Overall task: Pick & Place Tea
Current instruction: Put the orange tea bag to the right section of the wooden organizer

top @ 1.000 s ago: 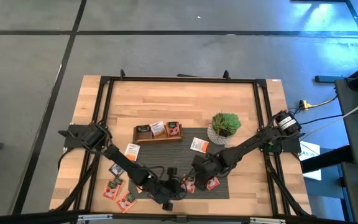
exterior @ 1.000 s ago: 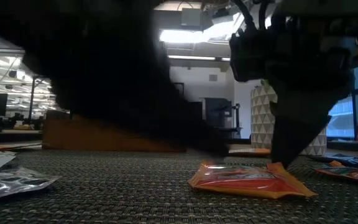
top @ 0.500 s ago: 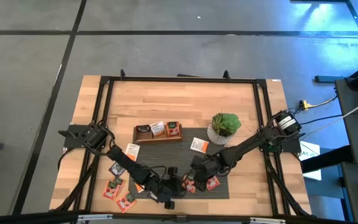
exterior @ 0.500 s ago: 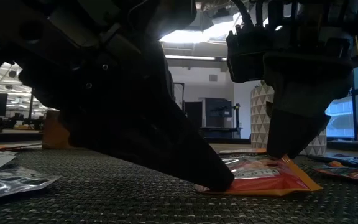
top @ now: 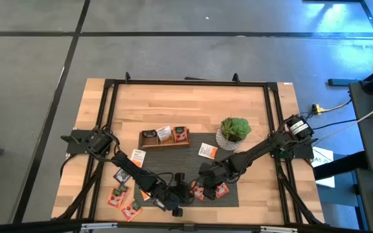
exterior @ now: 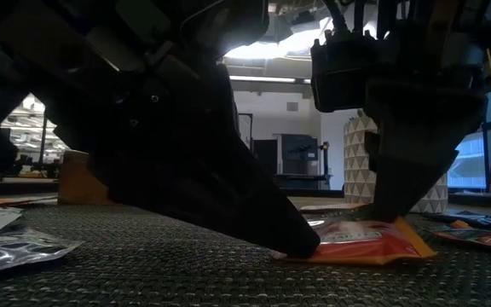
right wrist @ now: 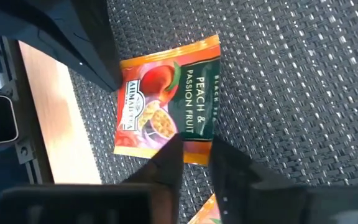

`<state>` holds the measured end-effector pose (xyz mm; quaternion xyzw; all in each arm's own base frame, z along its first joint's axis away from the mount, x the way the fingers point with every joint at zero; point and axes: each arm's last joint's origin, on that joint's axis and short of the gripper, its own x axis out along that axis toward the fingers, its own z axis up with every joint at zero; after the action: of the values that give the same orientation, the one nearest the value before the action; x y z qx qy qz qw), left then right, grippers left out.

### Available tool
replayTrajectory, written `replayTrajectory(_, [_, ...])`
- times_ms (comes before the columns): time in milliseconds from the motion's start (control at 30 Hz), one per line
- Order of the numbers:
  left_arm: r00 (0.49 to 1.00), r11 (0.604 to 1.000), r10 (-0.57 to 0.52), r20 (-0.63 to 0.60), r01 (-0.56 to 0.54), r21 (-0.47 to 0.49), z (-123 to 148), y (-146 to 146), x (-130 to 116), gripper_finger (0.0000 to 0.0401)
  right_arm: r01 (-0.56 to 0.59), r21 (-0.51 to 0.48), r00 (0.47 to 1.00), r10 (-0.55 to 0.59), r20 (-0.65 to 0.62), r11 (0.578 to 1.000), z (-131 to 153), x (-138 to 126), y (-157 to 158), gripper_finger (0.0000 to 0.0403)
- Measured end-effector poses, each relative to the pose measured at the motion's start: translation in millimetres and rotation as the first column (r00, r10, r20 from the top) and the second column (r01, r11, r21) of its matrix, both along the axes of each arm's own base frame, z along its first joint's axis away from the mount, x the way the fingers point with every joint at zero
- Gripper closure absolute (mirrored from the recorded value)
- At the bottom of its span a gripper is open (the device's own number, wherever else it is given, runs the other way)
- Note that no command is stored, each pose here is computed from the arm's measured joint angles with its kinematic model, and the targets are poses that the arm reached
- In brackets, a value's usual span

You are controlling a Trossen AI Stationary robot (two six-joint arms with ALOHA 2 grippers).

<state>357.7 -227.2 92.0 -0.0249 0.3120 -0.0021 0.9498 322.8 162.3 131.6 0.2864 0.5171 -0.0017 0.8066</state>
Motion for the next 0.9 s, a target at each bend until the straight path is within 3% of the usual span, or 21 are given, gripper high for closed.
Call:
replayTrajectory(167, [1.0,1.0,-0.001,-0.001,0.001,0.0,3,1,-1,0.0398,-0.022,-0.013,1.0,0.022,0.008,1.0,0,0,0,0.0395])
replayTrajectory(400, [0.997,0.997,-0.072,0.024,0.071,0.036,39,-6,-12,0.0398,-0.035,-0.027,0.999,0.036,0.021,0.999,2,2,1,0.0398])
replayTrajectory(600, [0.997,0.993,-0.077,-0.009,0.078,0.085,67,-6,-29,0.0397,-0.084,-0.053,0.992,0.088,0.089,0.995,19,14,6,0.0399])
replayTrajectory(800, [0.988,0.974,-0.118,-0.098,0.134,0.184,92,-7,-57,0.0397,-0.127,-0.217,0.982,0.153,0.108,0.968,54,28,10,0.0401])
replayTrajectory(900, [0.984,0.97,-0.14,-0.11,0.158,0.186,104,-9,-68,0.0396,-0.144,-0.312,0.971,0.194,0.137,0.939,77,36,11,0.0401])
